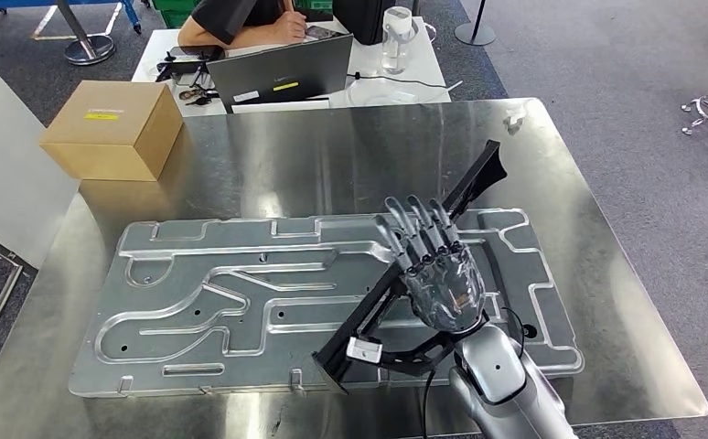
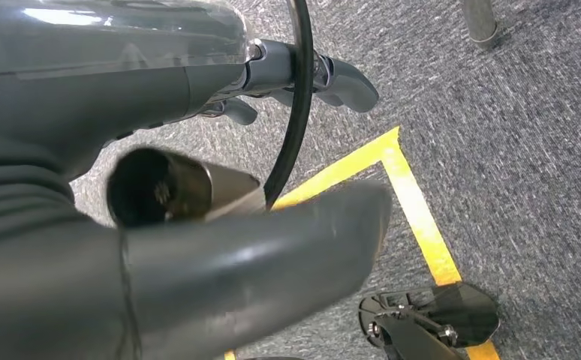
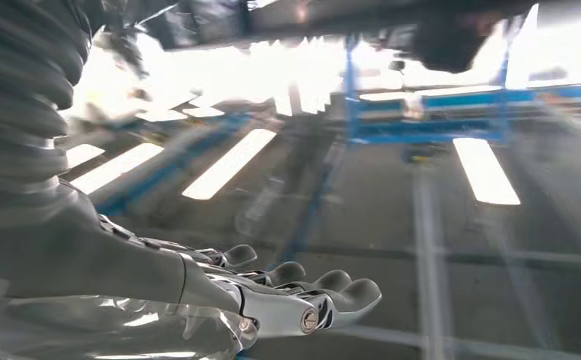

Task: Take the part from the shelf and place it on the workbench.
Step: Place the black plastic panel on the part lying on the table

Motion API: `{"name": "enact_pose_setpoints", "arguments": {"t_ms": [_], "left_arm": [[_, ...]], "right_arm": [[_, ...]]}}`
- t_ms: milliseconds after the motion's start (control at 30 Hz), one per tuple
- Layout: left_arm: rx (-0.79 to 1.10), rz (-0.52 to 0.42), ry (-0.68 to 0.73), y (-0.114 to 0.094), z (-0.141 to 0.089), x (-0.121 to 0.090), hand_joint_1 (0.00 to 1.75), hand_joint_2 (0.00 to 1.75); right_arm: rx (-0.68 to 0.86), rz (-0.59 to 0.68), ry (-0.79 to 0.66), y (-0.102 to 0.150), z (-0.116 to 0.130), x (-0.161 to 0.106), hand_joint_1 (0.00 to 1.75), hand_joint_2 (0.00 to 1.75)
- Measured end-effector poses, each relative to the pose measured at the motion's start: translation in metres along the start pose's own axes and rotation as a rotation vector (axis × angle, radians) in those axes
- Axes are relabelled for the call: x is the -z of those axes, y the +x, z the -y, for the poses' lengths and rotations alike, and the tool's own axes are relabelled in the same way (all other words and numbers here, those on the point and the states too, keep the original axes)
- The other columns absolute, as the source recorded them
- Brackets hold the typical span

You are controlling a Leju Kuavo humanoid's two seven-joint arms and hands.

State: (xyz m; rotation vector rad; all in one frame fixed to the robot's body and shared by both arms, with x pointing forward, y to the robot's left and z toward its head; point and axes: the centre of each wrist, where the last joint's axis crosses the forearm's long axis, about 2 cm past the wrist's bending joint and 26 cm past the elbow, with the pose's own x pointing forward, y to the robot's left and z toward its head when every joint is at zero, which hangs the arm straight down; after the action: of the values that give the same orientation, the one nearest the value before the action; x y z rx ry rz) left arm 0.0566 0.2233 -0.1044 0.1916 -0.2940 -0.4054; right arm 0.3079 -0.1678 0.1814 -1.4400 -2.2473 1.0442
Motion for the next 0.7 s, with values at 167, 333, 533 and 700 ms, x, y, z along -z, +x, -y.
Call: {"name": "enact_pose_setpoints", "arguments": {"t_ms": [167,333,533,700], "left_arm": [[-0.005,-0.008,0.000,-0.001,-0.001,0.000,0.00,0.00],[-0.005,-0.016,-0.009,-0.002,-0.001,0.000,0.00,0.00],[0.003,-0.013,-0.010,-0.002,0.000,0.000,0.00,0.00],[0.010,-0.008,-0.009,-0.003,-0.001,0.000,0.00,0.00]], "right_arm": [[-0.046,-0.147,0.024,-0.049,-0.007,0.003,0.00,1.75],[-0.086,-0.142,0.074,-0.063,-0.015,-0.008,0.00,1.75],[-0.094,-0.156,0.106,-0.064,-0.020,-0.014,0.00,1.75],[-0.072,-0.163,0.125,-0.059,-0.023,-0.019,0.00,1.75]]}}
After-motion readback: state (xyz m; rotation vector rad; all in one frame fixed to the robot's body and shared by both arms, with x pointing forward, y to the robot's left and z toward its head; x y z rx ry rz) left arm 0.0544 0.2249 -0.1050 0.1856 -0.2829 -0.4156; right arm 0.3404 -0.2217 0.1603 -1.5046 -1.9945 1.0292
